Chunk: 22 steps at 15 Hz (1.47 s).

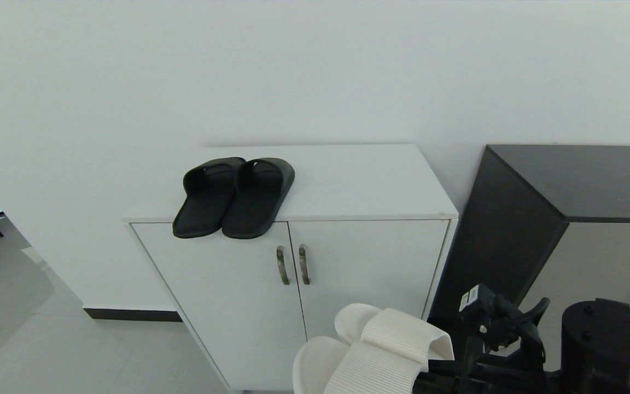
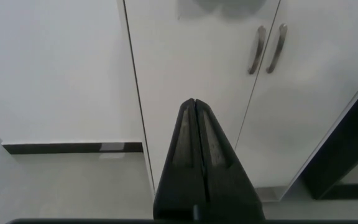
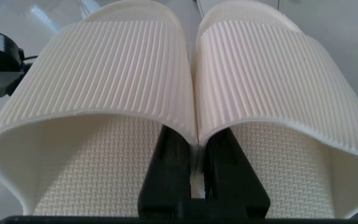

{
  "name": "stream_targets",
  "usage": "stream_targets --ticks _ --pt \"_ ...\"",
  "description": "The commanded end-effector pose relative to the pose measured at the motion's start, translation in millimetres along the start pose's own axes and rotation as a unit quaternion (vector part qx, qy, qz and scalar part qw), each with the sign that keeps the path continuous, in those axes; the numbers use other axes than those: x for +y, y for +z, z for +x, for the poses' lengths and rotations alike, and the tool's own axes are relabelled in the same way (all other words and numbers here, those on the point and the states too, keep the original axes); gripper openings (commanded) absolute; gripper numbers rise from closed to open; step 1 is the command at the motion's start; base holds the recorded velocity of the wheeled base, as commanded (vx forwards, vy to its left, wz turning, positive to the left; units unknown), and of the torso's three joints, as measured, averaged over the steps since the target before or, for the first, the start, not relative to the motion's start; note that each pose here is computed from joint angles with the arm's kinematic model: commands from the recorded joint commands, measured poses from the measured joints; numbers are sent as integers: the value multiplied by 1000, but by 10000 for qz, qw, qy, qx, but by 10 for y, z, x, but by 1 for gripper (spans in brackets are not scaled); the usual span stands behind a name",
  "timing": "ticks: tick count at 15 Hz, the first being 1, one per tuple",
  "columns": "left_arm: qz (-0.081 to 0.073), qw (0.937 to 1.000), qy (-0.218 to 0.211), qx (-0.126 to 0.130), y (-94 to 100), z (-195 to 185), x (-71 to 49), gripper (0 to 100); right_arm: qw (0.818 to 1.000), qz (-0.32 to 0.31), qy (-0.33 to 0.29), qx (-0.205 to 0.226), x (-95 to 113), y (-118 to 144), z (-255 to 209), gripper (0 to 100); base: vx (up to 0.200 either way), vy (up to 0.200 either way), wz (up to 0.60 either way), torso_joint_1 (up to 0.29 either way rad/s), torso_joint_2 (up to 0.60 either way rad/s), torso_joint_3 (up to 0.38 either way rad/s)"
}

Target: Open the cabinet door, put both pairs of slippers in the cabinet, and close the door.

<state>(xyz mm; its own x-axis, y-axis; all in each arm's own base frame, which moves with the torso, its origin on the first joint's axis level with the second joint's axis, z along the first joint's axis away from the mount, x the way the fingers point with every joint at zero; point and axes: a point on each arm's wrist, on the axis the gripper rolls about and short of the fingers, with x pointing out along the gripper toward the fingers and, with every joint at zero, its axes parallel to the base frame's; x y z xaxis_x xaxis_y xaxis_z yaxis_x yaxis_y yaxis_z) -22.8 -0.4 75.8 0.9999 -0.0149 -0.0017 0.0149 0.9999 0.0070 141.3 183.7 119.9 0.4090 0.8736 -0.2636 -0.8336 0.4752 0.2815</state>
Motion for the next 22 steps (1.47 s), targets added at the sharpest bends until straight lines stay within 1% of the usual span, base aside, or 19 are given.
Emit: stream_targets --ticks 1,6,7,9,12,13,14,15,16,17,18,19,20,21,22 --pt "-4 10000 -2 -1 0 0 0 100 10000 -20 30 -59 18 21 -25 0 0 0 0 -237 525 286" --pt "-4 10000 13 -1 0 0 0 100 9999 -40 42 -110 29 39 -51 0 0 0 0 -218 514 288" --pt "11 10000 -2 7 -2 0 0 100 10000 -33 35 -81 26 25 -53 0 0 0 0 -203 496 286" --pt "103 9999 5 7 -2 0 0 100 10000 -35 22 -61 25 12 -63 0 0 0 0 -200 491 286" --pt "-81 10000 44 -9 1 0 2 100 9998 -174 23 -31 21 0 -56 0 0 0 0 -188 484 287" --pt "-82 9997 228 -93 17 -2 10 100 9998 -195 61 -35 39 4 -49 0 0 0 0 -178 471 290" --pt "-215 9979 538 -307 66 -5 25 100 9997 -203 95 -18 55 -4 -48 0 0 0 0 -163 456 281" --pt "-560 9946 413 -764 220 -41 21 100 9998 -201 94 -10 54 -8 -49 0 0 0 0 -173 466 290" --pt "-641 9940 -46 -880 424 -78 3 100 9998 -200 100 -1 53 -11 -47 0 0 0 0 -168 461 290" --pt "-523 9962 -516 -474 525 -31 -18 100 9998 -198 98 6 52 -14 -44 0 0 0 0 -159 466 300" --pt "-492 9942 -926 -256 652 29 -34 100 9998 -198 98 6 52 -14 -44 0 0 0 0 -144 452 305" --pt "-594 9898 -1297 -7 797 127 -48 100 9997 -207 100 -1 53 -11 -47 0 0 0 0 -154 456 315" --pt "-708 9868 -1452 86 924 192 -53 100 9997 -205 97 -25 56 -4 -52 0 0 0 0 -124 452 325" --pt "-832 9820 -1689 160 1121 287 -61 100 9997 -214 99 -32 57 -1 -55 0 0 0 0 -119 456 334" --pt "-850 9764 -1967 287 1264 398 -71 100 9997 -213 105 -23 55 -3 -48 0 0 0 0 -80 369 261"
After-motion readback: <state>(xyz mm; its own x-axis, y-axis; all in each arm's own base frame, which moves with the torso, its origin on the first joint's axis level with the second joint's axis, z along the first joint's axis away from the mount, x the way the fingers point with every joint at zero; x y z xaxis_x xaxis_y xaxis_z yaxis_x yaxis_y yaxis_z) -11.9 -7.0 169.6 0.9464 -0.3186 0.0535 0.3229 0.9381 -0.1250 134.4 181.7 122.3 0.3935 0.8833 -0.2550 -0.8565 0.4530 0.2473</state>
